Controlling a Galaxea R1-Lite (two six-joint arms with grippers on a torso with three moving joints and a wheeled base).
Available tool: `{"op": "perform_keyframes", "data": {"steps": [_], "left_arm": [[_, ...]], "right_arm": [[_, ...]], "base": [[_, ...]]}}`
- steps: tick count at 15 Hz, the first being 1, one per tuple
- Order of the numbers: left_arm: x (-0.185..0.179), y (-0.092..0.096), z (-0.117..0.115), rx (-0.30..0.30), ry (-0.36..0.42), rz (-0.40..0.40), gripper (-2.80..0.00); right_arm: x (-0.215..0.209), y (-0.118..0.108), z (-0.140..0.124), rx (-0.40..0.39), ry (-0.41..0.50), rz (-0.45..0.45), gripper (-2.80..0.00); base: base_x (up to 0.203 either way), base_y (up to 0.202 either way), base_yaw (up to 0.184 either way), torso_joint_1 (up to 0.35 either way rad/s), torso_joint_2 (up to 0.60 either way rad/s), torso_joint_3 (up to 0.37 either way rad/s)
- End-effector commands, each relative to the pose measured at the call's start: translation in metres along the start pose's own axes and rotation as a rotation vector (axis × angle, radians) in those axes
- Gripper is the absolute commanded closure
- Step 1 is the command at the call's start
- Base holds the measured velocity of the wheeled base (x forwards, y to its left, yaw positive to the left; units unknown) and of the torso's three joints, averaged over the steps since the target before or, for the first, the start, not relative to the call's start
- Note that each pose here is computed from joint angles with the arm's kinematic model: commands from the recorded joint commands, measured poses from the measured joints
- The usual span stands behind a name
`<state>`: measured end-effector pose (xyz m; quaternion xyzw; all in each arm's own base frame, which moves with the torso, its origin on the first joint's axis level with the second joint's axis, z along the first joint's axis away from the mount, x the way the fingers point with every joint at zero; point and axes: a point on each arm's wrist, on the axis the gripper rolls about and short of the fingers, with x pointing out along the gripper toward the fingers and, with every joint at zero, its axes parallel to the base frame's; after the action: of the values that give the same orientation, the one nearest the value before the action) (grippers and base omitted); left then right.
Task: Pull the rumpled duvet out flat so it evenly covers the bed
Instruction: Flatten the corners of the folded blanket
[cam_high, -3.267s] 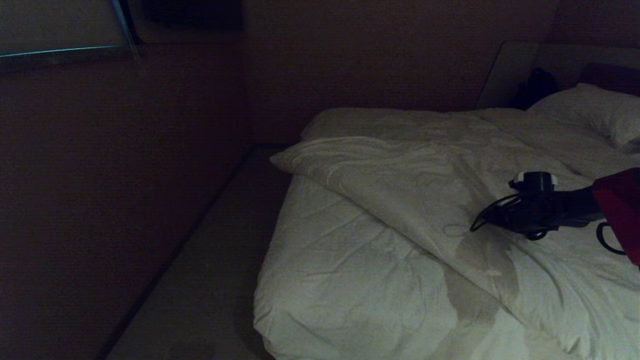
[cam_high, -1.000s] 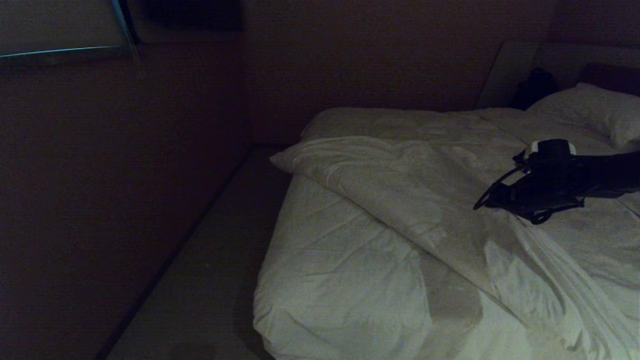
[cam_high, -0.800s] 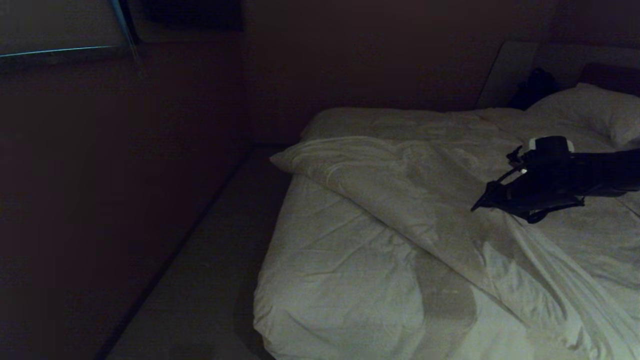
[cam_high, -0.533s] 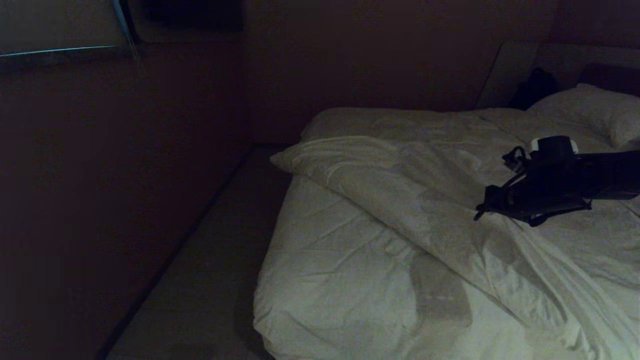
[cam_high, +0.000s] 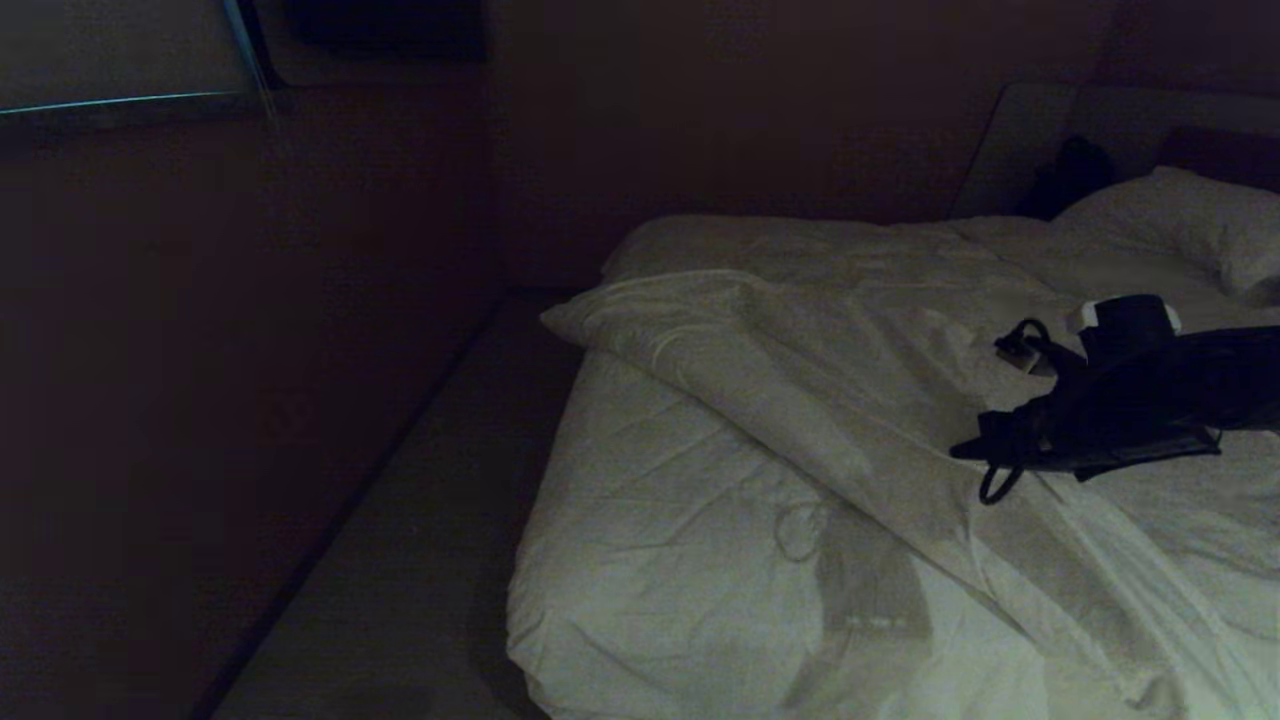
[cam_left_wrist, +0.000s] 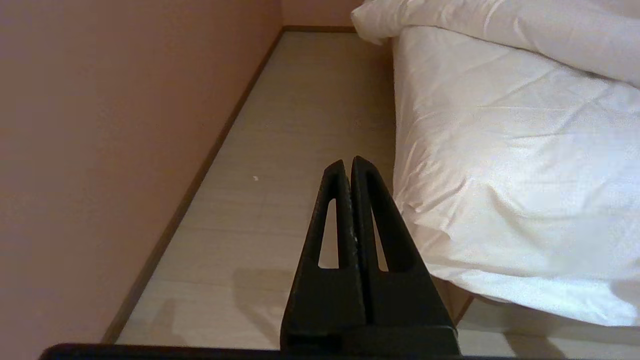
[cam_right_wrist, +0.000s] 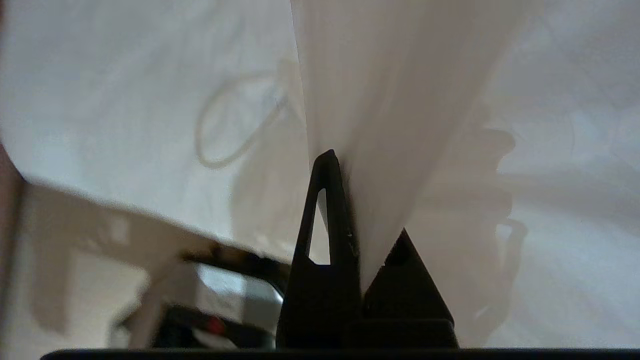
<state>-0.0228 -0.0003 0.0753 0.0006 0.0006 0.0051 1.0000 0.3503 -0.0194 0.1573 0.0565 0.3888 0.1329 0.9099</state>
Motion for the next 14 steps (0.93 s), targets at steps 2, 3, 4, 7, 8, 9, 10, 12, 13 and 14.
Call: {"op": "perform_keyframes", "data": {"steps": [2,3,4,7,8,9,10,12,13,14], "left_arm": [[0.000,0.000,0.000,0.000,0.000,0.001,0.00],[0.000,0.000,0.000,0.000,0.000,0.001,0.00],[0.000,0.000,0.000,0.000,0.000,0.001,0.00],[0.000,0.000,0.000,0.000,0.000,0.001,0.00],[0.000,0.000,0.000,0.000,0.000,0.001,0.00],[0.000,0.000,0.000,0.000,0.000,0.001,0.00],[0.000,0.000,0.000,0.000,0.000,0.001,0.00],[0.000,0.000,0.000,0.000,0.000,0.001,0.00],[0.000,0.000,0.000,0.000,0.000,0.001,0.00],[0.000,0.000,0.000,0.000,0.000,0.001,0.00]], "right_arm": [[-0.007,0.004,-0.012,-0.239,0.017,0.035,0.00],[-0.008,0.005,-0.013,-0.250,0.018,0.042,0.00],[-0.008,0.005,-0.013,-0.254,0.018,0.043,0.00],[-0.007,0.005,-0.013,-0.253,0.020,0.045,-2.80],[-0.008,0.005,-0.011,-0.252,0.013,0.041,-2.80],[-0.009,0.005,-0.010,-0.251,0.010,0.040,-2.80],[-0.012,0.006,-0.010,-0.254,0.002,0.039,-2.80],[-0.018,0.008,-0.008,-0.259,-0.013,0.032,-2.80],[-0.022,0.009,-0.007,-0.263,-0.022,0.029,-2.80],[-0.034,0.013,-0.004,-0.273,-0.054,0.024,-2.80]], "base": [[0.000,0.000,0.000,0.000,0.00,0.000],[0.000,0.000,0.000,0.000,0.00,0.000],[0.000,0.000,0.000,0.000,0.00,0.000],[0.000,0.000,0.000,0.000,0.00,0.000],[0.000,0.000,0.000,0.000,0.00,0.000],[0.000,0.000,0.000,0.000,0.00,0.000],[0.000,0.000,0.000,0.000,0.00,0.000],[0.000,0.000,0.000,0.000,0.00,0.000],[0.000,0.000,0.000,0.000,0.00,0.000],[0.000,0.000,0.000,0.000,0.00,0.000]]}}
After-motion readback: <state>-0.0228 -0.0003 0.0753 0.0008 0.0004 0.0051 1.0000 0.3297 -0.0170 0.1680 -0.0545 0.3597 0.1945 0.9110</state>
